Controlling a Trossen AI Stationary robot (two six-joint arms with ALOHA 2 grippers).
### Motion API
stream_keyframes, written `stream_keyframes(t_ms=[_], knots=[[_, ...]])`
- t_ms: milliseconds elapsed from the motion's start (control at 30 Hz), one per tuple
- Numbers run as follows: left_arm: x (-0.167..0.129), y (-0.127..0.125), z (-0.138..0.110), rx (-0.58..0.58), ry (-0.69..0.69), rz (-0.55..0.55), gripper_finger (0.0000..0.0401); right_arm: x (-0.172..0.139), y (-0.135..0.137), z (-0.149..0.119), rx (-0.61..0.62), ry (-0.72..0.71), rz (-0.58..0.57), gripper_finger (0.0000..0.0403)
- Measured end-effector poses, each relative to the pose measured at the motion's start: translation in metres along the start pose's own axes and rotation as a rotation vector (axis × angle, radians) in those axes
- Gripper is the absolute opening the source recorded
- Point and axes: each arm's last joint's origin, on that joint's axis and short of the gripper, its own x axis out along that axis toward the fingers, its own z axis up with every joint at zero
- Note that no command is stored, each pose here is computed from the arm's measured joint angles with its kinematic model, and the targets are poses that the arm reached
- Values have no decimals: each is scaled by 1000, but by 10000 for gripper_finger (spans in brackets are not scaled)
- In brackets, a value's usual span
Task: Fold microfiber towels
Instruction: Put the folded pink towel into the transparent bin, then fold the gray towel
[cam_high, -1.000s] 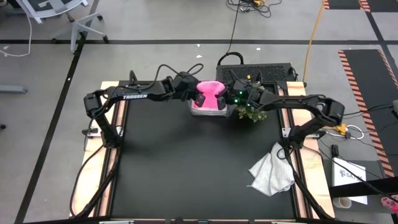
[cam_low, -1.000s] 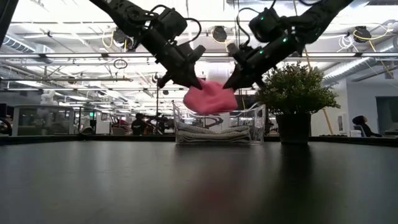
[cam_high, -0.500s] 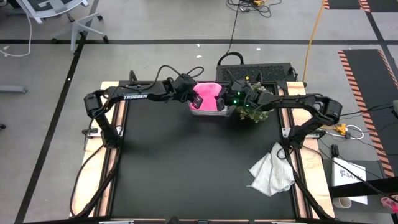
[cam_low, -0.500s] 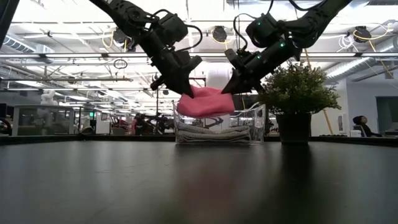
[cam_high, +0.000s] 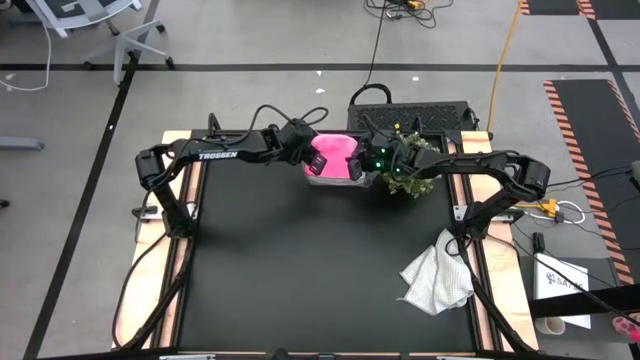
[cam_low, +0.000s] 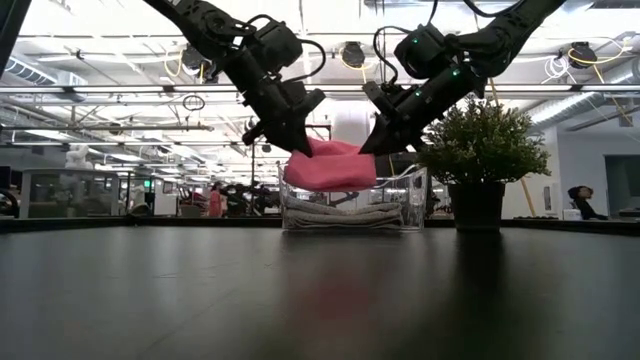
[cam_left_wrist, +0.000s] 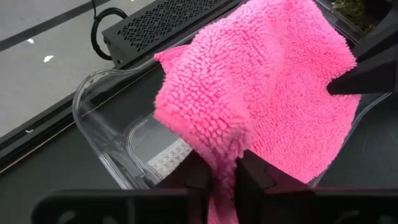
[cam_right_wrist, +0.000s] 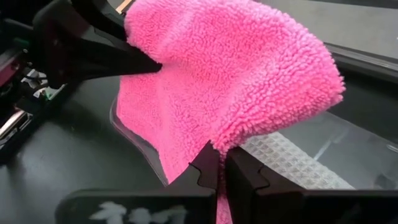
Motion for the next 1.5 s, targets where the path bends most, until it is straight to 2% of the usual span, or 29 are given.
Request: stream_keyframes(t_ms=[233, 467, 700, 867, 1067, 1167, 1333, 1500], knots=[[0, 0, 0, 27, -2, 3, 106, 0, 0, 0, 4, 2, 3, 10], [0, -1, 3, 21, -38, -9, 144, 0, 1, 0, 2, 13, 21, 44], [0, -1, 3, 29, -32, -7, 152, 0, 0, -2, -1, 28, 13, 69], [0, -1, 3, 31, -28, -9, 152, -1, -5, -11, 6, 125, -35, 81], [0, -1, 3, 31, -27, -14, 152, -2, -6, -15, 22, 191, -16, 98], [0, -1, 3, 31, -27, -14, 152, -7, -1, -8, 26, 176, 16, 109], [0, -1, 3, 31, -27, -15, 152, -22, 15, 19, -33, 128, 46, 125], [0, -1, 3, 31, -27, -15, 152, -36, 28, 39, -63, 186, 15, 129]])
